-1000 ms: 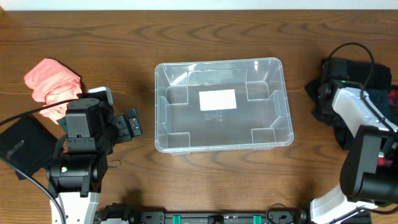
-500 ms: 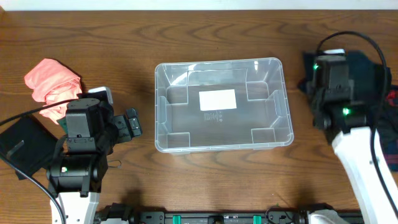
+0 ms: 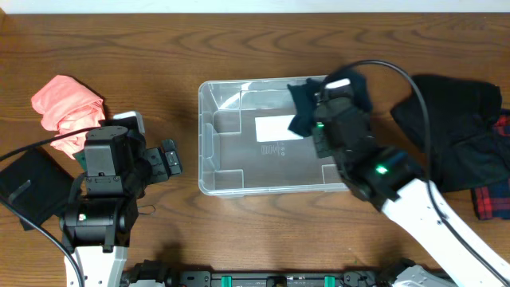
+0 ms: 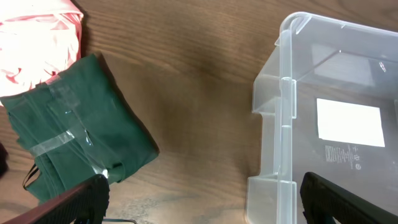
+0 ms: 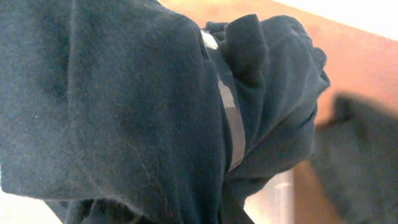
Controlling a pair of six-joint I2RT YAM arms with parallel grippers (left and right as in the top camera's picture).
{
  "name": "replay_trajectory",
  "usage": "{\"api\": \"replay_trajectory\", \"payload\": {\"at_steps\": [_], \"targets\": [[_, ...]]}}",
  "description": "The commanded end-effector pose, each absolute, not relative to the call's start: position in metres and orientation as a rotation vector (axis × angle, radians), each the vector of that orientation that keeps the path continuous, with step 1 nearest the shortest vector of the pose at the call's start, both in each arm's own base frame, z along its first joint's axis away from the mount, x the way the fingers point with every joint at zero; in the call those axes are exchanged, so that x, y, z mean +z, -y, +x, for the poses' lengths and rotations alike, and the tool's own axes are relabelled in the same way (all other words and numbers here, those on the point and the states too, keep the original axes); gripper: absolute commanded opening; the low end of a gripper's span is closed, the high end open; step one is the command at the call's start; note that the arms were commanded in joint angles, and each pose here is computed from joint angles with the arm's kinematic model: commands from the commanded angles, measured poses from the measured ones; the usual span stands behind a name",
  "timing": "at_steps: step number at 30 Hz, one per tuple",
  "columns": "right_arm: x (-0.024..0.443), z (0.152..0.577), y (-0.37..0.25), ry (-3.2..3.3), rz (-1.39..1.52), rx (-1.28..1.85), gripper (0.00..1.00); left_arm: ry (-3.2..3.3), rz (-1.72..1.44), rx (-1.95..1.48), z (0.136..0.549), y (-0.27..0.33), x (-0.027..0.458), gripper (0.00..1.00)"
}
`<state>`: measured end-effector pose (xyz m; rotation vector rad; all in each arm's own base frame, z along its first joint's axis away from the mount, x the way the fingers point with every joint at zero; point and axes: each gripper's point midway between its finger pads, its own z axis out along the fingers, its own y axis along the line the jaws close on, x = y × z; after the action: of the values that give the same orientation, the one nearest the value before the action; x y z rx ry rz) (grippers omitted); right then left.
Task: Pack container
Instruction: 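Carry the black garment into the bin and release it, then return the right gripper to the right pile and grasp another black garment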
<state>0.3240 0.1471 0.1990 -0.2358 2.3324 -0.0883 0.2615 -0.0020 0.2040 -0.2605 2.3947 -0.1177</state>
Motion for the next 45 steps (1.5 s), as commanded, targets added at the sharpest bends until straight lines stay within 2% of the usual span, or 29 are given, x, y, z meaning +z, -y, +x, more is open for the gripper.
{"api": "replay_trajectory", "payload": {"at_steps": [1,5,9,10,11,12,14,15,20,23,25,27,30,34,38,45], "targets": [[0.169,0.328,-0.157,-2.415,-0.011,-0.056,0.01,-2.377,-0.257,-0.126,0.263,0.003,0.212,0.98],[0.123,0.333,-0.162,-2.511,0.0,-0.134,0.02,-2.377,-0.258,-0.126,0.263,0.003,0.212,0.98],[0.095,0.342,-0.173,-2.547,-0.02,-0.138,0.07,-2.377,-0.258,-0.126,0.263,0.003,0.212,0.98],[0.092,0.343,-0.177,-2.552,-0.037,-0.121,0.16,-2.377,-0.257,-0.126,0.263,0.003,0.212,0.98],[0.092,0.344,-0.18,-2.552,-0.055,-0.103,0.3,-2.377,-0.258,-0.126,0.263,0.003,0.212,0.98],[0.093,0.345,-0.184,-2.548,-0.071,-0.082,0.49,-2.377,-0.258,-0.126,0.263,0.003,0.212,0.98],[0.106,0.346,-0.187,-2.524,-0.106,-0.066,0.94,-2.377,-0.257,-0.126,0.263,0.003,0.212,0.98],[0.117,0.347,-0.188,-2.503,-0.133,-0.058,0.99,-2.377,-0.258,-0.126,0.263,0.003,0.212,0.98],[0.214,0.35,-0.173,-2.271,-0.23,-0.081,0.99,-2.376,-0.257,-0.126,0.263,0.003,0.212,0.98],[0.274,0.351,-0.119,-2.098,-0.055,-0.242,0.99,-2.377,-0.258,-0.126,0.263,0.003,0.212,0.98],[0.297,0.348,-0.078,-2.038,0.048,-0.35,0.99,-2.377,-0.257,-0.126,0.263,0.003,0.212,0.98],[0.299,0.35,-0.038,-2.048,0.087,-0.468,0.99,-2.377,-0.257,-0.126,0.263,0.003,0.212,0.98],[0.281,0.351,0.023,-2.128,0.198,-0.617,0.99,-2.377,-0.257,-0.126,0.263,0.003,0.212,0.98],[0.224,0.354,0.075,-2.381,0.115,-0.689,0.99,-2.377,-0.257,-0.126,0.263,0.003,0.212,0.98],[0.161,0.349,0.106,-2.643,-0.007,-0.72,0.99,-2.377,-0.257,-0.126,0.263,0.003,0.212,0.98],[0.09,0.348,0.139,-2.834,0.046,-0.819,0.99,-2.376,-0.257,-0.126,0.264,0.003,0.212,0.98]]}}
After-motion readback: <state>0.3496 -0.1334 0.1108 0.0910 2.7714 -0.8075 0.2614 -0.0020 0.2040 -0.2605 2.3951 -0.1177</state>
